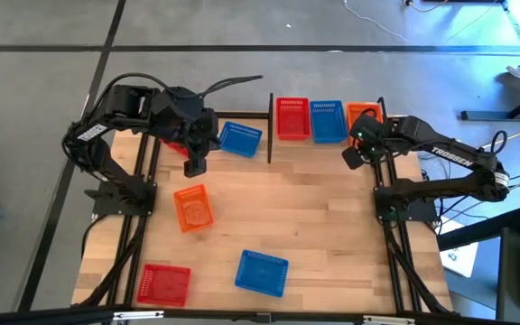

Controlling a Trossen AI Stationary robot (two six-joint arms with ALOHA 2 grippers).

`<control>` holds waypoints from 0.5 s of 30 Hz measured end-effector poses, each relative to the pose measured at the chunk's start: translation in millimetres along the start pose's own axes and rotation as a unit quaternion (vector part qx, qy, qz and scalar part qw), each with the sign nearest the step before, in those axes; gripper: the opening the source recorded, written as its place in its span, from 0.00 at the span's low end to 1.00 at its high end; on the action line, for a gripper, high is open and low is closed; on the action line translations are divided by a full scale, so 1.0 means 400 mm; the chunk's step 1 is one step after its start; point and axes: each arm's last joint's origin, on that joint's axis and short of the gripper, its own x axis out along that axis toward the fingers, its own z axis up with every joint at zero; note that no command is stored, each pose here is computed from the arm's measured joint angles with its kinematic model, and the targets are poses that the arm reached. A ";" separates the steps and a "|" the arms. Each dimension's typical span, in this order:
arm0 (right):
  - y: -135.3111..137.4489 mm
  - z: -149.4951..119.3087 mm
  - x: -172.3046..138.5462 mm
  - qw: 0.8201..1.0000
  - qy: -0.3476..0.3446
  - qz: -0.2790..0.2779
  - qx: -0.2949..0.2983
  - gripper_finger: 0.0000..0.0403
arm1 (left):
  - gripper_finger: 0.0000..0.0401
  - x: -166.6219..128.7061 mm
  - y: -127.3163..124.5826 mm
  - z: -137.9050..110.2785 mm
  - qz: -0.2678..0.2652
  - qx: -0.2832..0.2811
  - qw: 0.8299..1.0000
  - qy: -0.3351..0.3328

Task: Stack baskets on shelf by color
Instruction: Adjust the stacked orange bins on the shelf, then stack the bottom blue bin on top of the blue bin on the shelf

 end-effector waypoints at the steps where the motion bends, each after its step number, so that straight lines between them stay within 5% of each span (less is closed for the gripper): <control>1: 0.003 -0.001 -0.009 1.000 -0.001 0.014 -0.005 0.00 | 0.13 0.000 0.000 -0.002 0.000 -0.004 1.000 0.005; 9: 0.045 -0.009 -0.155 0.985 -0.066 0.149 -0.056 0.00 | 0.13 -0.002 -0.006 -0.023 -0.012 -0.084 0.995 0.047; 15: 0.115 -0.029 -0.274 0.927 -0.125 0.325 -0.137 0.00 | 0.13 -0.031 -0.054 -0.033 -0.095 -0.111 0.988 0.054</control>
